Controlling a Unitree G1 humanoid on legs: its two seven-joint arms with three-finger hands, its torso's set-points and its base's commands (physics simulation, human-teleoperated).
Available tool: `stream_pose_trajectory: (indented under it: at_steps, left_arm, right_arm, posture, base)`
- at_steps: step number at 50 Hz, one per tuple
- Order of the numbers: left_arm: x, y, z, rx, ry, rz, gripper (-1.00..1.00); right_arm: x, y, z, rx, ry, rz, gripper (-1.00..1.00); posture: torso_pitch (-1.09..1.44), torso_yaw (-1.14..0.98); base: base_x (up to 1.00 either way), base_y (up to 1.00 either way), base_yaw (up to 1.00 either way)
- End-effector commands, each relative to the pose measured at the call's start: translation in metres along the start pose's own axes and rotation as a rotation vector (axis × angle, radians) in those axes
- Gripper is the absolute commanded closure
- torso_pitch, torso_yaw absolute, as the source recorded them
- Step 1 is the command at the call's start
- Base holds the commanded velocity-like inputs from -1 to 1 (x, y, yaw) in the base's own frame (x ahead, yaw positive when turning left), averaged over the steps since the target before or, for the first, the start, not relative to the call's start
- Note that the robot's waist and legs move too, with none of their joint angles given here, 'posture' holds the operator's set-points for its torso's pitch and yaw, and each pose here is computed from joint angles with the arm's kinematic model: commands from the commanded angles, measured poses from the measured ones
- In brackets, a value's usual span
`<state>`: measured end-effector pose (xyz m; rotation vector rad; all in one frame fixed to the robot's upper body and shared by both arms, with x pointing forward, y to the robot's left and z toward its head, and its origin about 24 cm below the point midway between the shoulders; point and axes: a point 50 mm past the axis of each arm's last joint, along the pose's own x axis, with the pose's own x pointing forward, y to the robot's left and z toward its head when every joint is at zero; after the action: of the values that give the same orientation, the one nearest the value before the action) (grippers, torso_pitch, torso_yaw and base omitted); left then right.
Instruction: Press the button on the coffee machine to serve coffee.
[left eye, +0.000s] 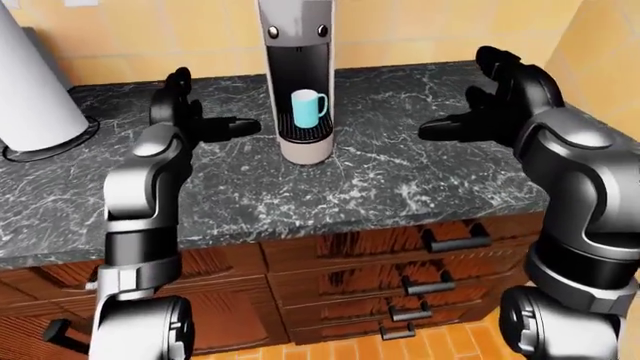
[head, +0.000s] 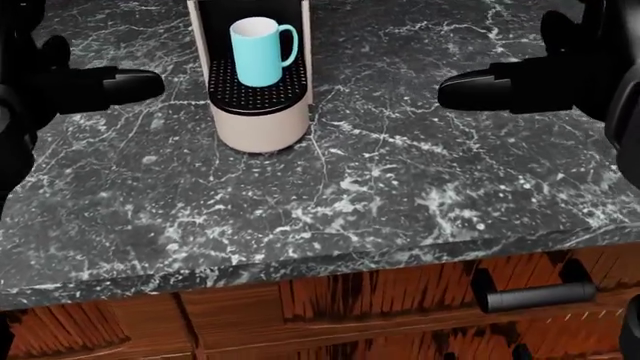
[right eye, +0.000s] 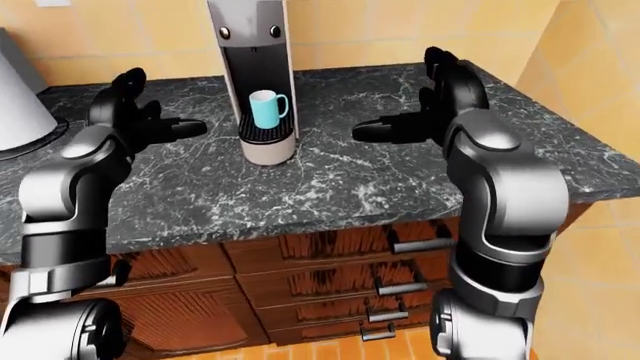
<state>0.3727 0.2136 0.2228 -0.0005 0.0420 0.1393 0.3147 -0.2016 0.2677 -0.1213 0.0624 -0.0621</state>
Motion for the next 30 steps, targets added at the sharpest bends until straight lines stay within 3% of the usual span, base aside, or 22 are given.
stream_pose_trajectory:
  at_steps: [1,30]
  left_arm:
    - [-0.005,0.0014,0.0263,-0.002,-0.123,0.005,-1.0]
    - [-0.0073,-0.0002,0.0252,-0.01,-0.119,0.0,-1.0]
  right_arm:
    - [-0.0043,0.0023,0.0181,-0.008,-0.103,0.009,-1.0]
    - [-0.0006,0.0052,0.0202,-0.017,-0.109,0.012,-1.0]
  posture:
    - [0.0,0.0]
    - [0.0,0.0]
  base:
    - [0.22,0.0,0.0]
    - [0.19,0.0,0.0]
